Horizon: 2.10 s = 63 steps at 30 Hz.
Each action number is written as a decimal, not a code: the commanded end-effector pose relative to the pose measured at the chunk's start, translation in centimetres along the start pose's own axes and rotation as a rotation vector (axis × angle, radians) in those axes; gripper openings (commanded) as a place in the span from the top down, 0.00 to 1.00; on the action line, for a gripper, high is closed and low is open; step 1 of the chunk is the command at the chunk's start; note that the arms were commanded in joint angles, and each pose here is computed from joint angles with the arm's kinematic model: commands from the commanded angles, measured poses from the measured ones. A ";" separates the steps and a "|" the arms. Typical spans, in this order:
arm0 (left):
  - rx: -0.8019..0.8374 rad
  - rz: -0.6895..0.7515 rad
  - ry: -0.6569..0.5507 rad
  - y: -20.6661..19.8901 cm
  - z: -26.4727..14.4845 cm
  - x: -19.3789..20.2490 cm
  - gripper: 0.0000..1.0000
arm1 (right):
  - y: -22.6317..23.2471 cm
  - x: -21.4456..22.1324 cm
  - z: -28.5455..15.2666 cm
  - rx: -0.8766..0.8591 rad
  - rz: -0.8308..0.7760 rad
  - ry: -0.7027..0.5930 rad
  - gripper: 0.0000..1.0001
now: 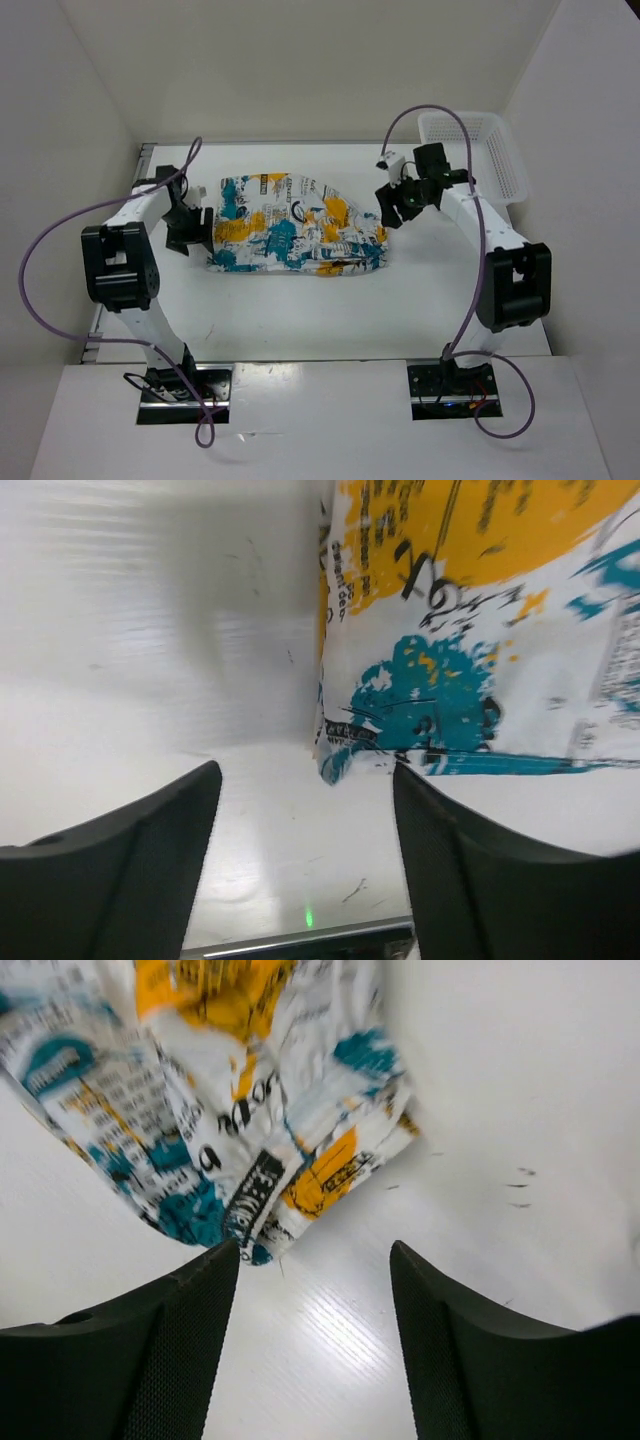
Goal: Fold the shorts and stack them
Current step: Fold the shorts
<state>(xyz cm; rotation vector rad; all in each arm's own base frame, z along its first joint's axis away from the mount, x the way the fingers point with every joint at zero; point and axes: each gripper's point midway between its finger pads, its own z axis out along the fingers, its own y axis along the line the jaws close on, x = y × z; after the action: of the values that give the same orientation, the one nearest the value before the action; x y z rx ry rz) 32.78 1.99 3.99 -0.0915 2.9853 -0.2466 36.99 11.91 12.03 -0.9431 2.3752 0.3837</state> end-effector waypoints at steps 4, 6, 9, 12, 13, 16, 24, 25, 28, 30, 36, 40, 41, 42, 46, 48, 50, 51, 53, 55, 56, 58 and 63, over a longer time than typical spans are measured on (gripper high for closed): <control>-0.038 0.048 -0.298 -0.7 -9.0 -5.8 0.15 | 0.8 -8.6 -4.2 0.047 0.099 -0.286 0.60; 0.028 0.091 -0.353 -3.1 -11.2 -7.4 0.15 | 0.9 -9.2 -2.8 0.042 0.102 -0.292 0.79; 0.171 0.219 -0.344 -9.5 -11.4 -8.1 0.19 | 0.8 -9.3 0.4 0.034 0.148 -0.263 0.90; 0.296 0.349 -0.198 -16.1 -7.1 -5.7 0.24 | 0.2 -8.5 4.0 0.026 0.165 -0.221 0.93; 0.347 0.375 -0.148 -17.9 -6.0 -4.5 0.25 | 0.0 -8.1 4.9 0.022 0.170 -0.206 0.93; 0.385 0.471 -0.104 -21.8 -2.8 -3.4 0.25 | -0.8 -6.5 7.7 0.038 0.215 -0.152 0.97; 0.374 0.633 -0.046 -27.7 3.5 -1.3 0.25 | -2.7 -3.6 12.5 0.106 0.341 -0.072 1.00; 0.375 0.646 -0.025 -28.0 4.5 -0.5 0.25 | -3.1 -3.6 12.7 0.127 0.351 -0.069 1.00; 0.348 0.674 0.018 -27.8 6.1 1.9 0.25 | -5.3 -4.7 12.9 0.222 0.367 -0.098 1.00; 0.304 0.678 0.033 -26.8 6.8 2.9 0.25 | -6.2 -5.3 13.1 0.258 0.377 -0.112 1.00; 0.261 0.673 0.100 -24.8 9.7 5.4 0.25 | -7.6 -8.2 12.2 0.294 0.333 -0.176 1.00; 0.300 0.681 0.064 -26.2 8.7 4.4 0.23 | -4.6 -12.7 7.1 0.155 0.214 -0.275 1.00; 0.313 0.683 0.057 -26.6 8.4 4.1 0.23 | -3.8 -13.2 6.0 0.127 0.205 -0.291 1.00; 0.331 0.685 0.051 -27.0 7.7 4.0 0.23 | -2.8 -12.2 5.6 0.092 0.184 -0.266 1.00; 0.381 0.700 -0.058 -29.2 3.2 1.2 0.20 | 3.0 -10.7 3.8 -0.034 0.077 -0.236 1.00; 0.392 0.703 -0.112 -29.6 0.3 0.2 0.17 | 6.6 -8.8 4.1 -0.086 0.011 -0.184 1.00; 0.405 0.685 -0.164 -29.2 -2.2 -1.2 0.16 | 8.9 -7.3 4.2 -0.120 -0.038 -0.148 1.00; 0.402 0.675 -0.169 -28.8 -2.8 -1.3 0.16 | 9.6 -6.9 4.3 -0.121 -0.060 -0.138 1.00; 0.381 0.653 -0.196 -27.5 -3.8 -1.6 0.16 | 11.3 -6.2 4.6 -0.135 -0.086 -0.117 1.00; 0.311 0.594 -0.178 -24.0 -2.4 -1.4 0.16 | 11.6 -4.8 5.3 -0.134 -0.086 -0.087 1.00; 0.284 0.575 -0.181 -22.9 -2.0 -1.5 0.16 | 11.3 -4.3 5.5 -0.118 -0.082 -0.074 1.00; 0.208 0.506 -0.151 -19.1 -0.6 -1.1 0.16 | 10.8 -3.6 6.4 -0.097 -0.080 -0.062 1.00; 0.186 0.366 -0.170 -13.8 -0.4 -2.1 0.16 | 10.9 0.7 7.8 -0.099 -0.060 0.040 1.00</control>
<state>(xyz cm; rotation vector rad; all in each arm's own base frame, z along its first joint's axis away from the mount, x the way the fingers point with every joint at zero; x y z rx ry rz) 34.09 -13.69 6.03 0.5156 2.7830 -0.4616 33.38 24.12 8.27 -1.0418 2.3043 0.5077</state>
